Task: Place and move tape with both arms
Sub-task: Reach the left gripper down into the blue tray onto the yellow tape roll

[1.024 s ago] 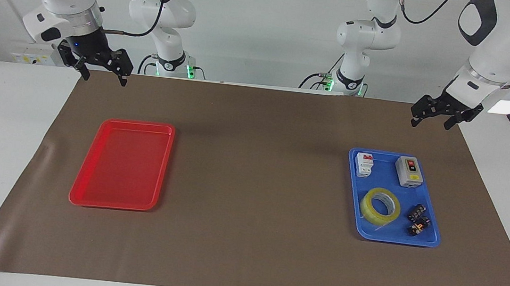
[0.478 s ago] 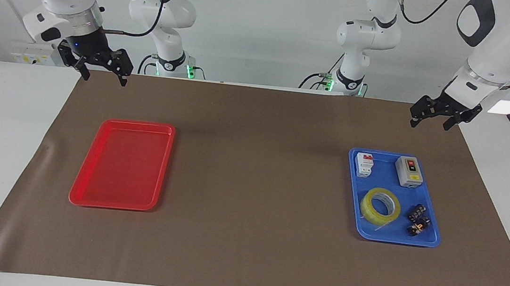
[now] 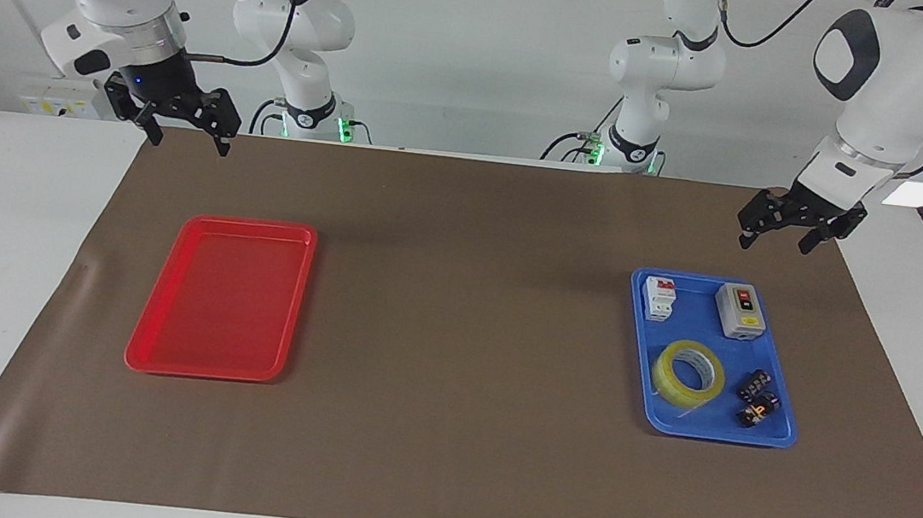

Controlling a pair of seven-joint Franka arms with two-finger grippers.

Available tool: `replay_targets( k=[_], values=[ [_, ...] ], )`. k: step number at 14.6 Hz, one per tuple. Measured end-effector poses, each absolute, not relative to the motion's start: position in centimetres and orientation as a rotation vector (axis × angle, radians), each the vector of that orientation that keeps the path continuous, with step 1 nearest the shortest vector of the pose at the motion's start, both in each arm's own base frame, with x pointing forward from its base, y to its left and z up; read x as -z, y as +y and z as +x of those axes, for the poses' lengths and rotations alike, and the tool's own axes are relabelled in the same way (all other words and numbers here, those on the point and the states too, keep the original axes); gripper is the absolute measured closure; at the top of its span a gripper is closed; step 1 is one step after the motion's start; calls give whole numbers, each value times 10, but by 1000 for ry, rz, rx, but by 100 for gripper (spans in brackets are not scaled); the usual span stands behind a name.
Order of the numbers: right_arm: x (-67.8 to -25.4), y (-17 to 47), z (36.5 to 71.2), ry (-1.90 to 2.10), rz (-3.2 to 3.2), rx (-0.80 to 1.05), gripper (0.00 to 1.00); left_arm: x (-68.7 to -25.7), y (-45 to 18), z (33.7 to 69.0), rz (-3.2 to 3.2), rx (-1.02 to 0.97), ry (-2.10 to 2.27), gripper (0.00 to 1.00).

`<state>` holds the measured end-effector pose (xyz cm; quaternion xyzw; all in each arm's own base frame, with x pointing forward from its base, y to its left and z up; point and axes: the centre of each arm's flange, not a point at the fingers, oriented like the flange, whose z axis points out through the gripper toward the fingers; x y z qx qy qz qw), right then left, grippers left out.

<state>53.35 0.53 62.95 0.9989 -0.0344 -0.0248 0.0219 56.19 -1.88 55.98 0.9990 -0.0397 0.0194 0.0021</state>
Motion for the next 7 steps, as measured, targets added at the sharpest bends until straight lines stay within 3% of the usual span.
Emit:
replay_targets(
  k=[7],
  values=[
    [-630,5,534,-107,3095,77,0,-451,-24,608,3128,-159,-133,0]
  ],
)
